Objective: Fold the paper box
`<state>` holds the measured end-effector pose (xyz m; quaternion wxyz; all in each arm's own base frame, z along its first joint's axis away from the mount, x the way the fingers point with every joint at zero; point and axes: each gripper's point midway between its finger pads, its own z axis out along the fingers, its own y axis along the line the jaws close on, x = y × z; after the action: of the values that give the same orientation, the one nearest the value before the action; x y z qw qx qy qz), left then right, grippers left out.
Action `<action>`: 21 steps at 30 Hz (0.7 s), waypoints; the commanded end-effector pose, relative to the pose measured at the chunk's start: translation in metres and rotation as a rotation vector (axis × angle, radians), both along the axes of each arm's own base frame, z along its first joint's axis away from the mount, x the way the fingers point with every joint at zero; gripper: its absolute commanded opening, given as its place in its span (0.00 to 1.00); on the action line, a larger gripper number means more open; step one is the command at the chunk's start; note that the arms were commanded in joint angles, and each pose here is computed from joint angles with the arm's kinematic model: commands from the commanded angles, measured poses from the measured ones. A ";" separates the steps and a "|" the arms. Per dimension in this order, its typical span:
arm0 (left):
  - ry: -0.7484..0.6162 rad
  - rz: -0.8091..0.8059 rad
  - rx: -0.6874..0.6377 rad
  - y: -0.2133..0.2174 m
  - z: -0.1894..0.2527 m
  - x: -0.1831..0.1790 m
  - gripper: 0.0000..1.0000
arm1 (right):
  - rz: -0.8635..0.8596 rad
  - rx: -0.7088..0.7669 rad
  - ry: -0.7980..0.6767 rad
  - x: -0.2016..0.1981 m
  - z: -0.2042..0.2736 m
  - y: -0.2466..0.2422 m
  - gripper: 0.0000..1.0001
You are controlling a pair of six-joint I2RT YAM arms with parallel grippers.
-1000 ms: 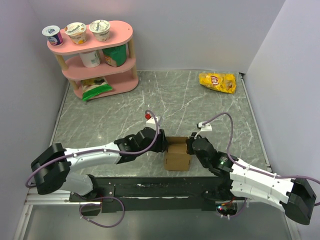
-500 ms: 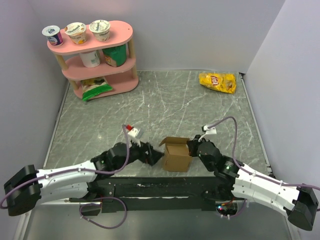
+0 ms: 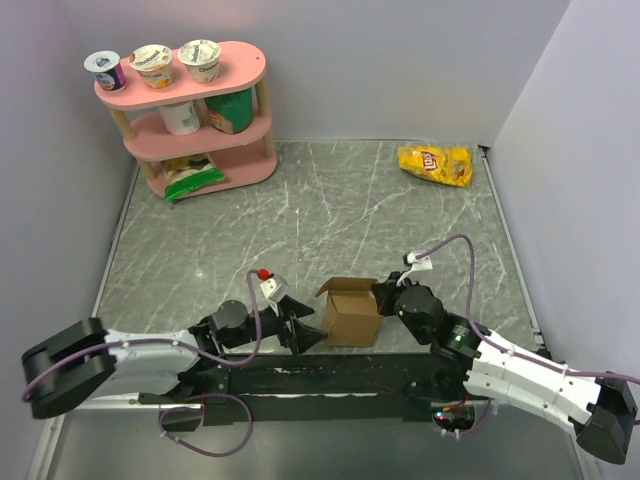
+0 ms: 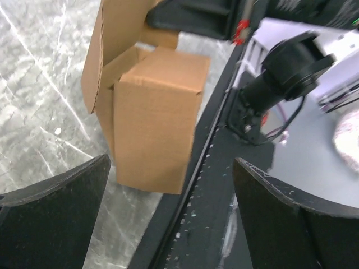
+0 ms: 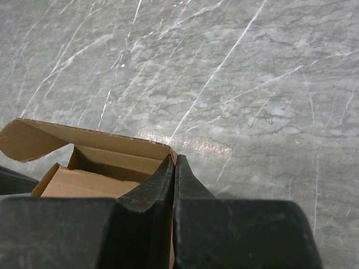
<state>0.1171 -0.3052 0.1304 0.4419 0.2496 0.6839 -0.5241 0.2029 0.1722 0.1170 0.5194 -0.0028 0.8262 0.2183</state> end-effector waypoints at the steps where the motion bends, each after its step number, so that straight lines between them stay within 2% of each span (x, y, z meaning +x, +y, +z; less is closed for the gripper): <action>1: -0.110 -0.032 -0.083 -0.018 0.025 0.006 0.96 | 0.015 0.005 -0.001 -0.003 -0.001 0.000 0.00; 8: -0.147 -0.020 -0.069 -0.037 0.022 0.021 0.96 | 0.025 0.016 -0.009 -0.003 0.003 0.002 0.00; 11: -0.167 -0.038 -0.091 -0.042 0.026 0.020 0.96 | 0.031 0.015 -0.010 -0.003 0.004 0.003 0.00; 17: -0.186 -0.050 -0.041 -0.049 0.009 0.024 0.96 | 0.042 0.019 -0.009 -0.004 0.004 0.006 0.00; 21: -0.221 -0.075 -0.071 -0.053 0.014 0.022 0.96 | 0.055 0.022 -0.003 -0.005 0.001 0.009 0.00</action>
<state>0.1422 -0.3426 0.1076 0.4687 0.2958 0.6693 -0.4950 0.2008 0.1725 0.1188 0.5201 -0.0140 0.8248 0.2214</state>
